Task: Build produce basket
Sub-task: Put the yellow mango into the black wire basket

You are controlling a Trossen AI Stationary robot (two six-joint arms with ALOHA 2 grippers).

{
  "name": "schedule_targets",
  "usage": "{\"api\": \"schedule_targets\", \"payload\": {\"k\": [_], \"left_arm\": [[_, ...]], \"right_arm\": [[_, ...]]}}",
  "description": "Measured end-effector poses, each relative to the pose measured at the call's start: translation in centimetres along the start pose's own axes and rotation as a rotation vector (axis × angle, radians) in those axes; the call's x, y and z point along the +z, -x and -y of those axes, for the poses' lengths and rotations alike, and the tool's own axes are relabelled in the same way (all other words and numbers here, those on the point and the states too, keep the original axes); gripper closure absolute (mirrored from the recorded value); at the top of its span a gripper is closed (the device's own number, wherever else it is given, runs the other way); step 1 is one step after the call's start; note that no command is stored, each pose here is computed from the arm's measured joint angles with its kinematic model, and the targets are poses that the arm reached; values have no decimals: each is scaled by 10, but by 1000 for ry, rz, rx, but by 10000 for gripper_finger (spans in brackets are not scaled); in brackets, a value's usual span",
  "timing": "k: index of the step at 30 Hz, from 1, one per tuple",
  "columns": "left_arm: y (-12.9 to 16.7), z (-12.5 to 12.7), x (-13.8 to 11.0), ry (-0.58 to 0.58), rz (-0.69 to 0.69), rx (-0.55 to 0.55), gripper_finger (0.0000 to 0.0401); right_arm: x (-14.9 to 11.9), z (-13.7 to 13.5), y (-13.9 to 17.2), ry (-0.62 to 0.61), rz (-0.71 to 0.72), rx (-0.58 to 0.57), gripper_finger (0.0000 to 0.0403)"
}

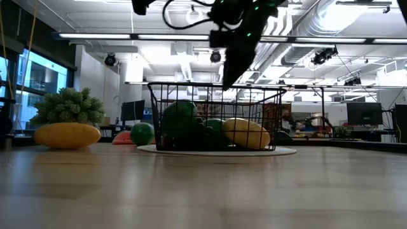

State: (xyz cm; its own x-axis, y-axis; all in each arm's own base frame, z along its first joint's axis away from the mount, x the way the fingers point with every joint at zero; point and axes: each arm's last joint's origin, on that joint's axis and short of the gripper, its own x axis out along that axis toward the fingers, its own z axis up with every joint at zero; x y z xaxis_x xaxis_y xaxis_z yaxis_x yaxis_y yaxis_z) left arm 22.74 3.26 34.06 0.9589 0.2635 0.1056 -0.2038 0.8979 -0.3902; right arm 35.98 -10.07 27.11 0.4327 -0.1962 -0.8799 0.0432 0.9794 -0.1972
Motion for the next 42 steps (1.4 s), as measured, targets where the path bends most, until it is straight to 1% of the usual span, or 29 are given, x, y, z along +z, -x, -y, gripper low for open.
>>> {"api": "schedule_targets", "payload": {"k": [2, 5, 7, 10, 12, 15, 17, 20, 24, 26, 35, 39, 42], "left_arm": [[0, -1, -1, -10, -15, 6, 18], [0, -2, -4, -16, -38, 19, 18], [0, -2, -5, -18, -55, 26, 18], [0, -3, -6, -29, -61, 27, 18], [0, -2, -5, -49, -55, 25, 18], [0, -2, -5, -95, -52, 27, 18], [0, -2, -5, -119, -52, 30, 18], [0, -2, -5, -143, -52, 29, 18], [0, -2, -6, -146, -65, 1, 18], [0, -2, -7, -147, -75, -4, 18], [0, -2, -8, -141, -93, 2, 18], [0, -2, -8, -140, -93, 1, 18], [0, -2, -8, -141, -93, 1, 18]], "right_arm": [[-6, -1, 12, -23, -12, 47, 206], [-16, -4, 31, -64, 82, 77, 206], [-29, -10, 38, -119, 171, 80, 206], [-58, -25, 46, -242, 300, 92, 206], [-74, -36, 57, -326, 417, 118, 206], [-94, -52, 73, -406, 596, 170, 206], [-105, -59, 83, -427, 726, 180, 206], [-117, -65, 95, -425, 906, 149, 206], [-125, -69, 105, -361, 1046, 125, 206], [-126, -70, 108, -352, 1069, 124, 206], [-123, -69, 114, -425, 1144, 172, 206], [-123, -69, 115, -421, 1146, 169, 206], [-123, -69, 114, -389, 1147, 148, 206]]}}
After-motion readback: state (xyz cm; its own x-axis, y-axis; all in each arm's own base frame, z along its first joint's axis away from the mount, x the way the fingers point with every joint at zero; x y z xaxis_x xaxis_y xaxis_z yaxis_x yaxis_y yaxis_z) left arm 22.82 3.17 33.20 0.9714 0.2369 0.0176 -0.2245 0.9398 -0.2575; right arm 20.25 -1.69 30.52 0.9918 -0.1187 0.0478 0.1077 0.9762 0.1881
